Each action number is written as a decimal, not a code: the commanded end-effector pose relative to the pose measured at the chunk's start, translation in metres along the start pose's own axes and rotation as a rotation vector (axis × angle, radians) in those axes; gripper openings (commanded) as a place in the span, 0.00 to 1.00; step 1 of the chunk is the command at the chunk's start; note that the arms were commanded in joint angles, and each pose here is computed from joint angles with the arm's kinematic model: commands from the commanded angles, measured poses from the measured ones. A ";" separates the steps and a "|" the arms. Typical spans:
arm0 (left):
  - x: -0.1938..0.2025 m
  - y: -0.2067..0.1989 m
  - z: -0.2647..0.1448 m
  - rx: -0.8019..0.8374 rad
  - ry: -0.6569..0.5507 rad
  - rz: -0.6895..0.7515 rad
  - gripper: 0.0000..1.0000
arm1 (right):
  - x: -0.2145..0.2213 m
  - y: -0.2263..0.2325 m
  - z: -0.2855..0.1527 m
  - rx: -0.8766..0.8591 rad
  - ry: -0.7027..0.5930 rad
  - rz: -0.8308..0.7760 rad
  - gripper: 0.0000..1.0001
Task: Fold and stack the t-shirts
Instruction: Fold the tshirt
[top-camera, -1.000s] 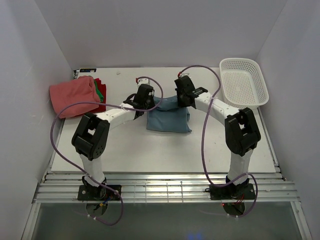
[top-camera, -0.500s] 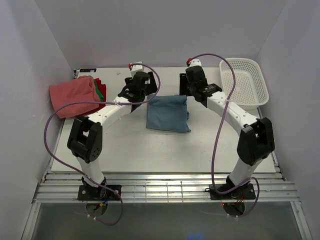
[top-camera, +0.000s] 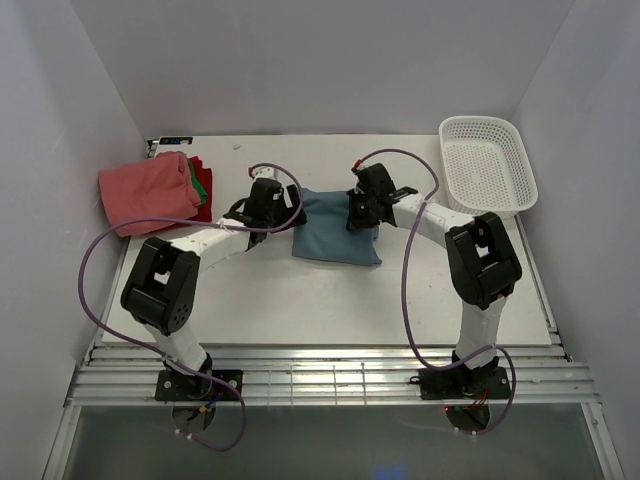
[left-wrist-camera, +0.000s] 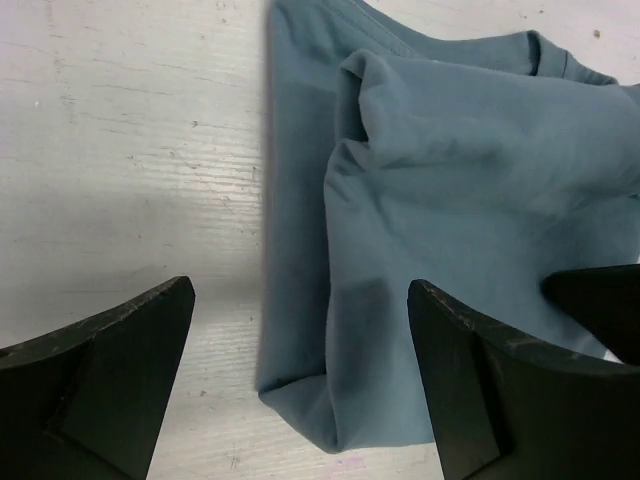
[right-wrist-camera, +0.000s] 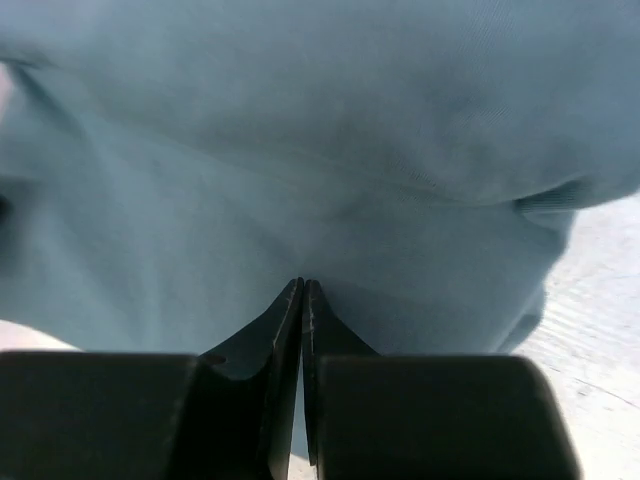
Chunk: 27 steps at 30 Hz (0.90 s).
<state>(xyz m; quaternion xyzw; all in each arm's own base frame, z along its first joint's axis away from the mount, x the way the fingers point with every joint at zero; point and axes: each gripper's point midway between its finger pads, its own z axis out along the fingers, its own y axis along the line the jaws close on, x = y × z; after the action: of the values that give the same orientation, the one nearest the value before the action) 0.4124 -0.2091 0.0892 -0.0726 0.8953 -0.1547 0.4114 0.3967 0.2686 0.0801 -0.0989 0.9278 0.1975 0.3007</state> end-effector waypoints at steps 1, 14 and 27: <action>-0.032 -0.011 -0.008 0.134 -0.045 -0.077 0.98 | 0.000 0.010 0.006 -0.045 0.025 0.026 0.08; -0.009 -0.020 0.000 0.403 0.116 -0.152 0.98 | 0.029 -0.017 0.027 0.072 0.137 0.019 0.08; 0.028 -0.008 0.017 0.401 0.191 -0.168 0.98 | 0.024 -0.014 0.022 0.065 0.138 0.009 0.08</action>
<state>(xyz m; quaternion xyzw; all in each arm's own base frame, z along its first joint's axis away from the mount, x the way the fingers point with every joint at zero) 0.4000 -0.2259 0.0512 -0.0593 0.8830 -0.3593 0.2961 0.3903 0.2656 0.0388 -0.0918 0.9522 0.1709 0.2361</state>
